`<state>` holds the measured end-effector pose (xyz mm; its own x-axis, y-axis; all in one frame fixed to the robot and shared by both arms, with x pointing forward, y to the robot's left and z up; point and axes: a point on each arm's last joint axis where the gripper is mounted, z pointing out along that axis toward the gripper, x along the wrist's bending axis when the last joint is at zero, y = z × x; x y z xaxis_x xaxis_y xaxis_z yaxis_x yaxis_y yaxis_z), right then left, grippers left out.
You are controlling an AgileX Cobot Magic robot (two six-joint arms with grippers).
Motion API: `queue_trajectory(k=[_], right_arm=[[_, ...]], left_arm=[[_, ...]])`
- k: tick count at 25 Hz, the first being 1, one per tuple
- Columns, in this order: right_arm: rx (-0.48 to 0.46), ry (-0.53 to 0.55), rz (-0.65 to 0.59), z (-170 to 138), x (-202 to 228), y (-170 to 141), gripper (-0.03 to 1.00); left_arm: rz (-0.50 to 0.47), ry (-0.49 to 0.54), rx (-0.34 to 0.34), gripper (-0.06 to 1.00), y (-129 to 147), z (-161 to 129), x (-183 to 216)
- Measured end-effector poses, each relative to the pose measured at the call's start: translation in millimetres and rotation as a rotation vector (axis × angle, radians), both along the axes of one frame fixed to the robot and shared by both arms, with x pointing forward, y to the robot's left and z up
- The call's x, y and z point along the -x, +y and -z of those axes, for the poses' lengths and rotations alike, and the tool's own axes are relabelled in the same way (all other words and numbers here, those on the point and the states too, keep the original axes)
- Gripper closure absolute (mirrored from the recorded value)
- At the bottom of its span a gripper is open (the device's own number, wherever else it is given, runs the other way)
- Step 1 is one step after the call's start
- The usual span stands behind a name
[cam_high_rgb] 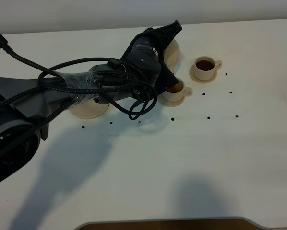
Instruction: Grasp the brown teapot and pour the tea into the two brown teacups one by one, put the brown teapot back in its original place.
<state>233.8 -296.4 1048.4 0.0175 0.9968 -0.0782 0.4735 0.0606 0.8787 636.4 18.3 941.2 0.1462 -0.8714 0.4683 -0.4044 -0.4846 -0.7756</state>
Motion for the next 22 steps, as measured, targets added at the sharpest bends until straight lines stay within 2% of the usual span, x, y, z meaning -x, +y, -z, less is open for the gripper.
queue_trajectory(k=[22], right_arm=[[0.0,0.0,0.0,0.0,0.0,0.0,0.57]], left_arm=[[0.058,-0.022,-0.031,0.82,-3.6,-1.5,-0.3]])
